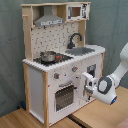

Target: Play with the kitchen

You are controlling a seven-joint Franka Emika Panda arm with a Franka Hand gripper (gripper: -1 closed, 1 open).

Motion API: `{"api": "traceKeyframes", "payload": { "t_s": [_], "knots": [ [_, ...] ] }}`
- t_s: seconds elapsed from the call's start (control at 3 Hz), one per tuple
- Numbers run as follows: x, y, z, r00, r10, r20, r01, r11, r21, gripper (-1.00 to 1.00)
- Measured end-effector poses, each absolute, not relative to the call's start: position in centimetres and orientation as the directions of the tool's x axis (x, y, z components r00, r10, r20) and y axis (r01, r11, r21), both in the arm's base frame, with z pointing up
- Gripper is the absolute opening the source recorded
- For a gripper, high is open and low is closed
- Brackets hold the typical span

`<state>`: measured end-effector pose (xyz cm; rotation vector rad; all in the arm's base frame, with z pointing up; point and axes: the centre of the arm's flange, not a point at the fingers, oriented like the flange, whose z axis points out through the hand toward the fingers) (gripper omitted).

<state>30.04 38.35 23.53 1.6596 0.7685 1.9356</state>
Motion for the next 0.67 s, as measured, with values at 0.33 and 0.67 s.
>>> {"api": "traceKeyframes", "payload": {
  "t_s": [0.33,0.67],
  "knots": [
    [31.2,38.0,23.6,-0.169,0.699,0.695,0.049,-0.698,0.714,1.0],
    [32.9,37.6,23.7,-0.118,0.695,0.709,0.08,-0.705,0.704,1.0]
  ]
}}
